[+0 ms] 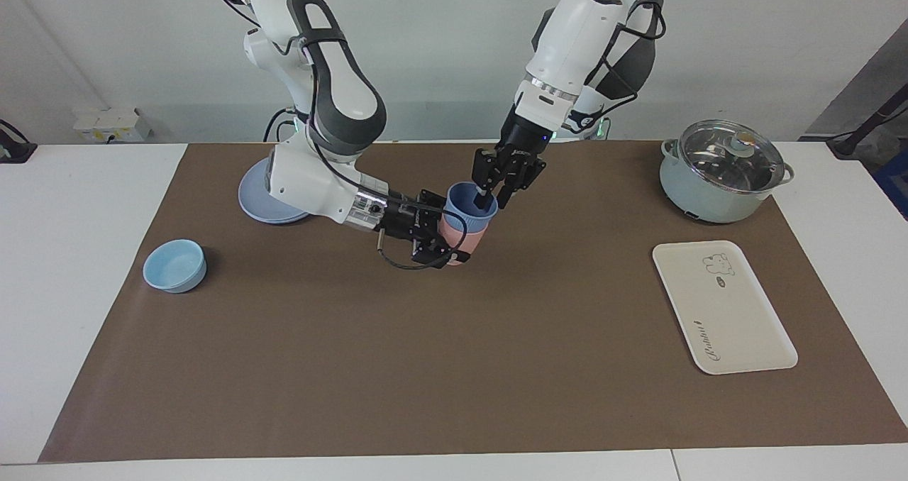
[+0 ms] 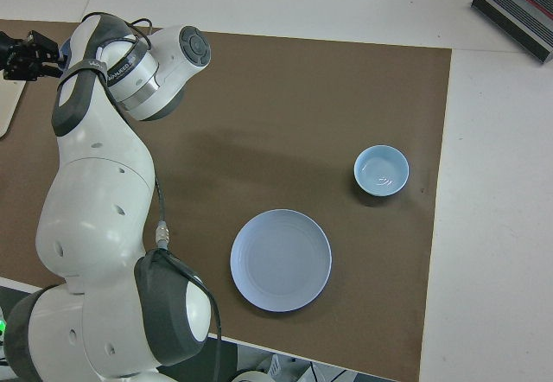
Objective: Place cup on tray
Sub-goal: 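Carry the cup with the left gripper over the cream tray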
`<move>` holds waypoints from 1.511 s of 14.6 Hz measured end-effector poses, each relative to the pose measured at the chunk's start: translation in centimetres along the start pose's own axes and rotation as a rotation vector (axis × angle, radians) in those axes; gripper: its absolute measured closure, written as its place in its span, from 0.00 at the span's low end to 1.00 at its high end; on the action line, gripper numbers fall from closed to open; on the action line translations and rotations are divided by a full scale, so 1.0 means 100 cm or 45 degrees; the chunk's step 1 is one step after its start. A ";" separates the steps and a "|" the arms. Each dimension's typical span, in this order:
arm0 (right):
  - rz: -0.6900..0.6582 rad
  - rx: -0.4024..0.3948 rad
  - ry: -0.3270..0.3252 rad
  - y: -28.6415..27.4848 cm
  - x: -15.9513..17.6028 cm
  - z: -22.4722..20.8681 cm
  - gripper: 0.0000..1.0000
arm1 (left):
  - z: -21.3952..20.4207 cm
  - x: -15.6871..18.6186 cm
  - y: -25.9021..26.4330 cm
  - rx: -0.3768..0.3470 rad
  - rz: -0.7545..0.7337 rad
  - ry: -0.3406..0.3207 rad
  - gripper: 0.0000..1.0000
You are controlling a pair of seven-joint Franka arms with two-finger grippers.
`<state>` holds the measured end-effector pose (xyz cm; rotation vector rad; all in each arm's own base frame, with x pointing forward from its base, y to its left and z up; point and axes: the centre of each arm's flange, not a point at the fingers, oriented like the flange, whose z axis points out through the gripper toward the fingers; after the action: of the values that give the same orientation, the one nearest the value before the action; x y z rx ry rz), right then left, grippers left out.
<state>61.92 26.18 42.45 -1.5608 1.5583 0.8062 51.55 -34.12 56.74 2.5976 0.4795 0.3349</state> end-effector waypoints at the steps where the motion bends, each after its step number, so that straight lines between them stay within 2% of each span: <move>1: 0.000 0.000 0.000 0.000 0.000 0.000 0.22 | 0.000 0.000 0.001 -0.004 -0.006 0.003 0.61; 3: 0.000 0.000 0.000 0.000 0.000 0.000 0.22 | -0.001 0.001 0.001 -0.009 -0.015 0.009 0.85; 4: -0.001 0.003 0.001 0.000 0.000 -0.001 0.22 | -0.002 0.004 0.000 -0.005 -0.022 0.016 0.94; 8: -0.006 0.019 0.000 -0.003 -0.003 -0.007 0.22 | -0.021 0.010 0.010 0.004 -0.024 0.001 0.94; 11: 0.003 0.036 0.003 -0.006 0.002 -0.015 0.22 | -0.067 0.029 0.017 0.038 -0.038 -0.023 0.95; 13: 0.027 0.054 0.001 -0.014 0.013 -0.031 0.22 | -0.102 0.056 -0.002 0.096 -0.062 -0.029 0.95; 17: 0.140 0.047 -0.020 -0.025 0.065 -0.077 0.22 | -0.142 0.135 -0.095 0.198 -0.001 -0.002 0.95; 19: 0.221 0.047 -0.017 -0.024 0.106 -0.094 0.22 | -0.149 0.170 -0.159 0.247 0.058 0.008 0.95; 22: 0.277 0.036 -0.041 -0.021 0.189 -0.123 0.22 | -0.138 0.204 -0.272 0.316 0.193 0.012 0.95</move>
<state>63.95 5.94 32.54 -1.3673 1.7288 0.9190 58.27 1.93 58.18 2.8839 0.3464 0.3575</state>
